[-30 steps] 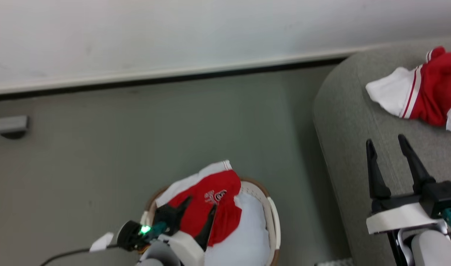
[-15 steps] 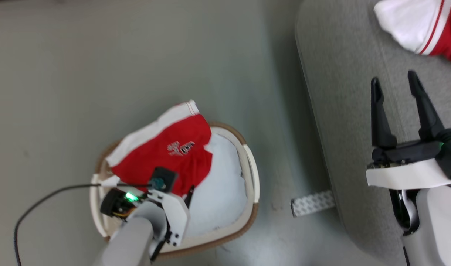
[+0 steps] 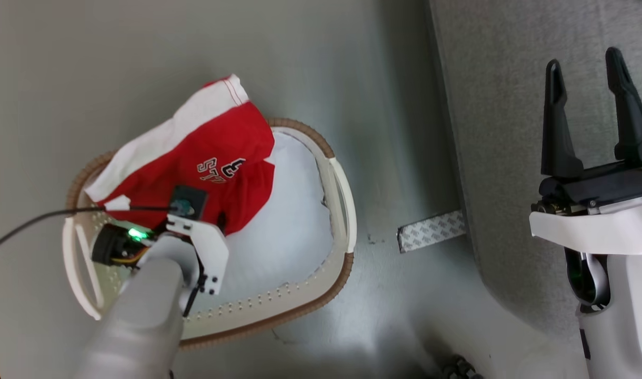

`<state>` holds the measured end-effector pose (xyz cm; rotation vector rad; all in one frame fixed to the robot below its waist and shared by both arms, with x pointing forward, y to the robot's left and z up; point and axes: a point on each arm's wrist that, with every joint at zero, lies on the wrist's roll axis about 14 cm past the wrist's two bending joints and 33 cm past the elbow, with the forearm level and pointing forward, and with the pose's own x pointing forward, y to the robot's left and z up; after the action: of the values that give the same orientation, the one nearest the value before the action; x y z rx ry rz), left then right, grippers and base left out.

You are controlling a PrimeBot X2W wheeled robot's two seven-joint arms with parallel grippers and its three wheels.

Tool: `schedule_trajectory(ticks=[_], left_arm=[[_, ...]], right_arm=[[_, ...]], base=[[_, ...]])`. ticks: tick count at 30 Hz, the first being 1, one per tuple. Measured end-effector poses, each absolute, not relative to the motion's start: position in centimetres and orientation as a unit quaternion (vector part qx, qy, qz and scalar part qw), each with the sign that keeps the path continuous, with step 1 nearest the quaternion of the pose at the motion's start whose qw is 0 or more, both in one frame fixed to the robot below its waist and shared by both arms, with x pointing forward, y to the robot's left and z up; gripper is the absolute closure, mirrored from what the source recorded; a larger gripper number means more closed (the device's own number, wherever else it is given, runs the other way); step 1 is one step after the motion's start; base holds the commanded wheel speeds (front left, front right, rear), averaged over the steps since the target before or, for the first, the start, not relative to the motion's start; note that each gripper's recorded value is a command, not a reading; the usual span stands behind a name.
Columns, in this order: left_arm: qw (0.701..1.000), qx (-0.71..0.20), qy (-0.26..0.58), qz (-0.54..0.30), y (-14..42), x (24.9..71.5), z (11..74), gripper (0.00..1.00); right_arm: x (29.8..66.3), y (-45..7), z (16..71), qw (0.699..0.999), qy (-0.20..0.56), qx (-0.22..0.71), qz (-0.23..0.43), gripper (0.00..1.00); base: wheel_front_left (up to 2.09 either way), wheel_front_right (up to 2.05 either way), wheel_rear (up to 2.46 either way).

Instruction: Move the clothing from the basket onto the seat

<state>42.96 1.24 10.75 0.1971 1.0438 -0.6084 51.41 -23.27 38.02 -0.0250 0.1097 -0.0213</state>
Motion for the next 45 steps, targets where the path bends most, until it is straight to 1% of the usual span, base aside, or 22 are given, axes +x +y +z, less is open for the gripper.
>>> schedule_trajectory(ticks=[8, 9, 10, 11, 12, 17, 22, 33, 40, 45], left_arm=[[0.809, 0.089, 0.498, -0.298, 0.6, 42.2, 8.2, 0.00], [0.806, 0.091, 0.500, -0.302, 0.5, 42.0, 8.0, 0.20], [0.805, 0.092, 0.501, -0.305, 0.5, 41.9, 7.9, 0.53], [0.804, 0.093, 0.501, -0.307, 0.5, 42.0, 7.8, 0.67], [0.804, 0.094, 0.501, -0.308, 0.4, 42.0, 7.7, 1.00], [0.802, 0.093, 0.497, -0.317, 0.1, 42.2, 7.9, 1.00], [0.814, 0.063, 0.474, -0.331, -1.5, 42.3, 10.1, 1.00], [0.858, 0.024, 0.400, -0.323, -0.7, 43.0, 19.2, 1.00], [0.898, -0.029, 0.325, -0.296, -0.3, 43.7, 26.9, 1.00], [0.924, -0.045, 0.266, -0.273, 0.2, 44.1, 32.5, 1.00]], right_arm=[[51.1, -24.2, 35.6, 0.996, 0.080, -0.018, -0.022, 0.00], [50.9, -24.5, 35.4, 0.996, 0.083, -0.020, -0.027, 0.00], [50.8, -24.8, 35.3, 0.996, 0.084, -0.021, -0.031, 0.00], [50.7, -25.0, 35.3, 0.996, 0.084, -0.023, -0.035, 0.00], [50.6, -25.3, 35.2, 0.995, 0.086, -0.024, -0.039, 0.00], [50.2, -25.8, 35.0, 0.994, 0.091, -0.020, -0.048, 0.00], [49.9, -25.9, 35.6, 0.994, 0.090, -0.015, -0.052, 0.00], [47.9, -25.6, 39.8, 0.996, 0.065, -0.005, -0.061, 0.00], [46.2, -24.2, 43.1, 0.998, 0.040, 0.000, -0.048, 0.00], [44.7, -23.3, 45.0, 0.999, 0.025, 0.002, -0.039, 0.00]], base=[[0.00, 0.00, 0.00], [0.00, 0.00, 0.00], [0.00, 0.00, 0.00], [0.00, 0.00, 0.00], [0.00, 0.00, 0.00], [0.00, 0.00, 0.00], [0.00, 0.00, 0.00], [0.00, 0.00, 0.00], [0.00, 0.00, 0.00], [0.00, 0.00, 0.00]])
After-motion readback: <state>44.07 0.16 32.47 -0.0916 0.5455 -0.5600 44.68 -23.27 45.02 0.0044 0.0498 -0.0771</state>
